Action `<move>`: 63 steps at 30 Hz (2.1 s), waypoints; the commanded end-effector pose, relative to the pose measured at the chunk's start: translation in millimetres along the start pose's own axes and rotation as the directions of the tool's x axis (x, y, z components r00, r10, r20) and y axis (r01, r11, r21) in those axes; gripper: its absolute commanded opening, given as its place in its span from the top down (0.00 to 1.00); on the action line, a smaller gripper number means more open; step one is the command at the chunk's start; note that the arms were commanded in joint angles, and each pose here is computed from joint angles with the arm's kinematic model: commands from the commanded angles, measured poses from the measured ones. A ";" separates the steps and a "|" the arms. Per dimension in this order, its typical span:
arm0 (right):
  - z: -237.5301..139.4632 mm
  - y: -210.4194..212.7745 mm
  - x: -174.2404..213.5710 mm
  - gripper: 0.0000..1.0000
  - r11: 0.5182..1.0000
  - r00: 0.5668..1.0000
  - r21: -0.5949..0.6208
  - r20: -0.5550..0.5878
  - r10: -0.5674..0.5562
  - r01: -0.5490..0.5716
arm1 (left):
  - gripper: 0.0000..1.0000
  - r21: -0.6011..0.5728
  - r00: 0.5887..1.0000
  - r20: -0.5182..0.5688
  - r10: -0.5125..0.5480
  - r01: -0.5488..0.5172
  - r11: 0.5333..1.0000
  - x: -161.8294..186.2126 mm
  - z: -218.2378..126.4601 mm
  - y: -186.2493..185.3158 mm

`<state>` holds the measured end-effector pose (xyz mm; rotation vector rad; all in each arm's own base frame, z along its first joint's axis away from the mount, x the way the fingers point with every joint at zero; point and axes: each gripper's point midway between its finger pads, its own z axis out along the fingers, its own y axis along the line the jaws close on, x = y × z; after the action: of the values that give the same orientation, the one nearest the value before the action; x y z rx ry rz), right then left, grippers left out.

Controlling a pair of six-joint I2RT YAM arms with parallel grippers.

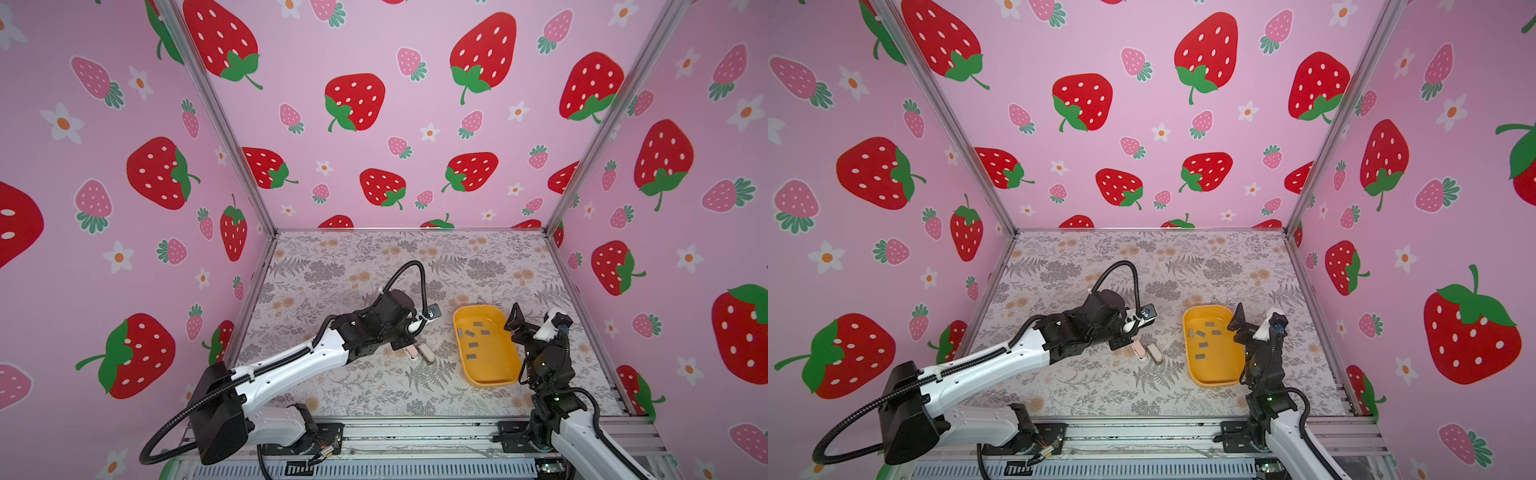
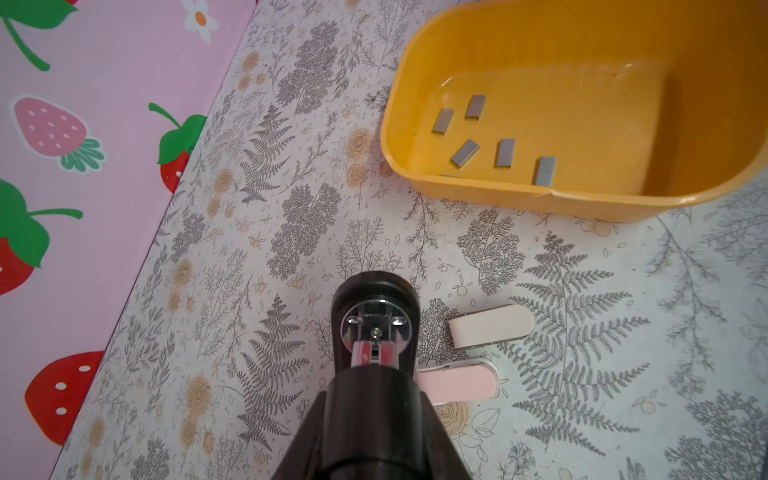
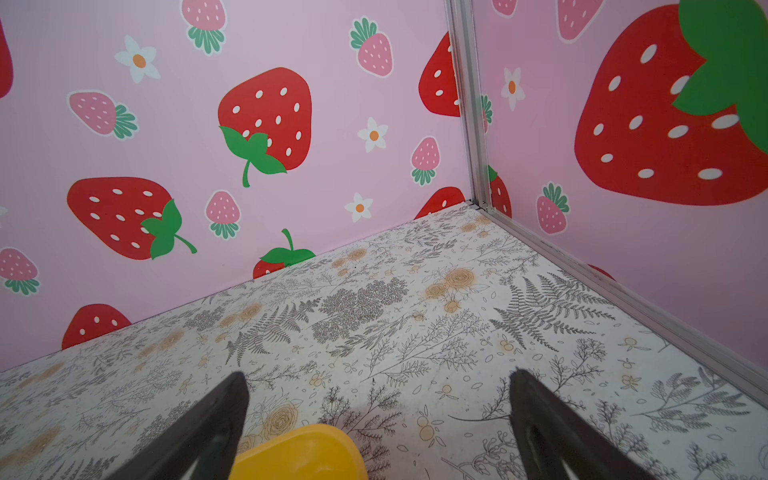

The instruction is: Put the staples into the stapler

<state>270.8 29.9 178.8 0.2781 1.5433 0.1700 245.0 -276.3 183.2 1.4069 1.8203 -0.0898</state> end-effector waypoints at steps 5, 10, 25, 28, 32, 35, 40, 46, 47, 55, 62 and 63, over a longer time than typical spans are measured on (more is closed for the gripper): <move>3.2 0.3 5.6 0.01 1.000 1.000 0.007 -0.018 0.001 0.000 | 1.00 -0.081 0.981 0.102 -0.164 0.173 0.982 15.0 -22.9 33.8; 12.5 29.4 10.3 0.12 0.995 0.986 -0.090 -0.161 -0.044 0.029 | 1.00 -0.015 0.966 0.198 -0.168 0.174 0.985 2.3 -29.3 25.1; -66.0 211.9 -19.0 0.19 0.777 0.956 -0.600 -0.293 0.009 -0.191 | 1.00 0.029 0.919 0.328 -0.220 0.223 0.974 -5.6 -43.7 15.0; -75.0 233.3 -9.8 0.20 0.745 0.945 -0.632 -0.327 -0.005 -0.215 | 1.00 0.024 0.918 0.321 -0.234 0.239 0.971 -4.3 -42.5 16.5; -86.4 253.9 -4.3 0.23 0.693 0.933 -0.672 -0.361 0.003 -0.262 | 1.00 0.021 0.922 0.300 -0.245 0.250 0.968 -1.6 -35.8 17.3; -93.9 268.5 7.8 0.24 0.669 0.921 -0.687 -0.390 -0.009 -0.285 | 1.00 0.037 0.923 0.305 -0.237 0.237 0.971 -4.2 -30.9 13.6; -84.6 274.9 27.7 0.25 0.716 0.911 -0.642 -0.413 -0.020 -0.275 | 1.00 0.062 0.931 0.312 -0.187 0.177 0.982 -8.5 -26.8 2.1; -76.1 278.7 39.5 0.29 0.745 0.904 -0.609 -0.427 -0.018 -0.273 | 1.00 0.072 0.940 0.325 -0.104 0.086 0.994 -16.3 -24.9 -13.6; -74.4 278.5 41.9 0.30 0.753 0.903 -0.601 -0.429 -0.021 -0.268 | 1.00 0.071 0.939 0.330 -0.101 0.082 0.994 -17.6 -25.6 -14.1; -70.9 275.0 55.5 0.42 0.771 0.893 -0.572 -0.450 -0.010 -0.279 | 1.00 0.059 0.929 0.354 -0.110 0.095 0.994 -24.3 -31.4 -10.7; -69.9 269.3 70.4 0.51 0.786 0.880 -0.545 -0.475 -0.003 -0.292 | 1.00 0.055 0.922 0.370 -0.116 0.103 0.993 -28.4 -31.3 -9.3; -69.5 267.6 73.5 0.51 0.791 0.878 -0.538 -0.478 -0.004 -0.290 | 1.00 0.054 0.920 0.374 -0.117 0.104 0.993 -29.5 -31.5 -9.1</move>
<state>217.2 315.2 189.7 -0.2275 1.8330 0.8963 216.5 -276.8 185.5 1.2717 1.6983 -0.4011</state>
